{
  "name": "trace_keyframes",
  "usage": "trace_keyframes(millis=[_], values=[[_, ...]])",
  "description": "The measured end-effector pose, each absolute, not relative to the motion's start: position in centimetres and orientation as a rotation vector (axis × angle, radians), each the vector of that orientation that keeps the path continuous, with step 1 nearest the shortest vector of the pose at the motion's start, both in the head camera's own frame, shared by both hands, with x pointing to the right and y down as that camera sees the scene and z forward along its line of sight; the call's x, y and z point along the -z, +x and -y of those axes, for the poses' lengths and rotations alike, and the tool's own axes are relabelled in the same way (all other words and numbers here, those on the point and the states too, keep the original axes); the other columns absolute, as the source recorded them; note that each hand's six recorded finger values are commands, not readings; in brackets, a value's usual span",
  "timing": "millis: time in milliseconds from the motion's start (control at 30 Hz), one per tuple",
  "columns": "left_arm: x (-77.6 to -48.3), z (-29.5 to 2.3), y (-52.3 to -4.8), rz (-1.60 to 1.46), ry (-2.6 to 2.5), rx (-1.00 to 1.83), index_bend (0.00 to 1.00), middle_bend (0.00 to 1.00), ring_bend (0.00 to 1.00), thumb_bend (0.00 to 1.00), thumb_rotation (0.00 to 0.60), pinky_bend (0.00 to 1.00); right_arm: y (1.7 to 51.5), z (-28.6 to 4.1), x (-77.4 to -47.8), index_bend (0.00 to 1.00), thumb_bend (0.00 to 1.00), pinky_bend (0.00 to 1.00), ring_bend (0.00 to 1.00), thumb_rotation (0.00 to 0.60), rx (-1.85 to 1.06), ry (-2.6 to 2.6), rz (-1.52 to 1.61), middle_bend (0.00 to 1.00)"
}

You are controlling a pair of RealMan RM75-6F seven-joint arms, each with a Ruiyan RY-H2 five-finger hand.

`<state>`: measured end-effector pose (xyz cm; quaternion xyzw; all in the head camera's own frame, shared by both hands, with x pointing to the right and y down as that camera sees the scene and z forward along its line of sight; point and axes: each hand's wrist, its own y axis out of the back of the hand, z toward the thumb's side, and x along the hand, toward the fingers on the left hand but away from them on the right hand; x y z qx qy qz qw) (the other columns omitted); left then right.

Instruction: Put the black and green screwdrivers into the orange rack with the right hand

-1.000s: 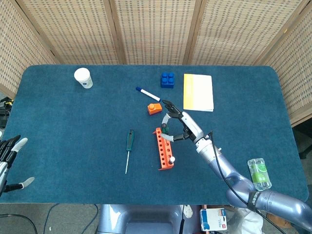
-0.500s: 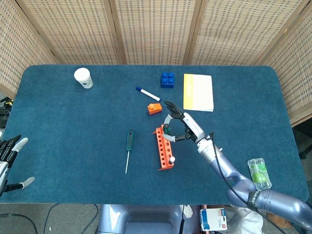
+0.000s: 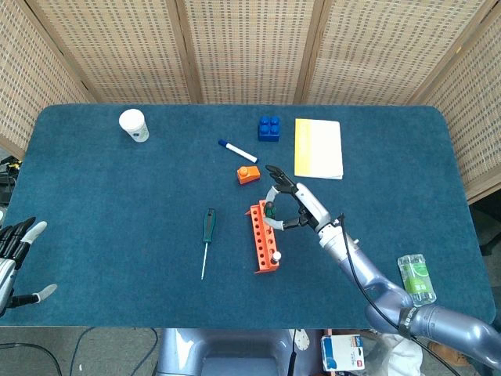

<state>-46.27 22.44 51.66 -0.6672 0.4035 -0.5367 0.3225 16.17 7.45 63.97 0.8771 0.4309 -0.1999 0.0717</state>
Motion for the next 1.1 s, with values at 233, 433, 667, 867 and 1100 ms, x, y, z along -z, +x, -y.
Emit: trace_keyframes(millis=[233,433,667,867,1100], values=[[-51.7,-22.5,-46.2,-1.056,-1.752,1.412,0.00,0.00,0.00,0.00,0.600,0.00,16.9,-7.8,-64.7,0.66,0.44,0.02,0.00,0.600,0.624,2.637,-1.283,0.00],[-51.9,-22.5,-46.1,-1.045,-1.754,1.418,0.00,0.00,0.00,0.00,0.600,0.00,17.6,-8.4,-65.6,0.66,0.44,0.02,0.00,0.600,0.638,2.642,-1.268,0.00],[-52.1,-22.5,-46.0,-1.039,-1.751,1.425,0.00,0.00,0.00,0.00,0.600,0.00,18.2,-9.0,-66.9,0.66,0.43,0.02,0.00,0.600,0.664,2.644,-1.248,0.01],[-52.3,-22.4,-46.0,-1.035,-1.749,1.431,0.00,0.00,0.00,0.00,0.600,0.00,18.2,-9.6,-67.9,0.66,0.43,0.02,0.00,0.600,0.688,2.663,-1.223,0.01],[-52.3,-22.4,-46.0,-1.037,-1.747,1.433,0.00,0.00,0.00,0.00,0.600,0.00,17.8,-10.0,-68.4,0.66,0.43,0.02,0.00,0.600,0.719,2.710,-1.209,0.01]])
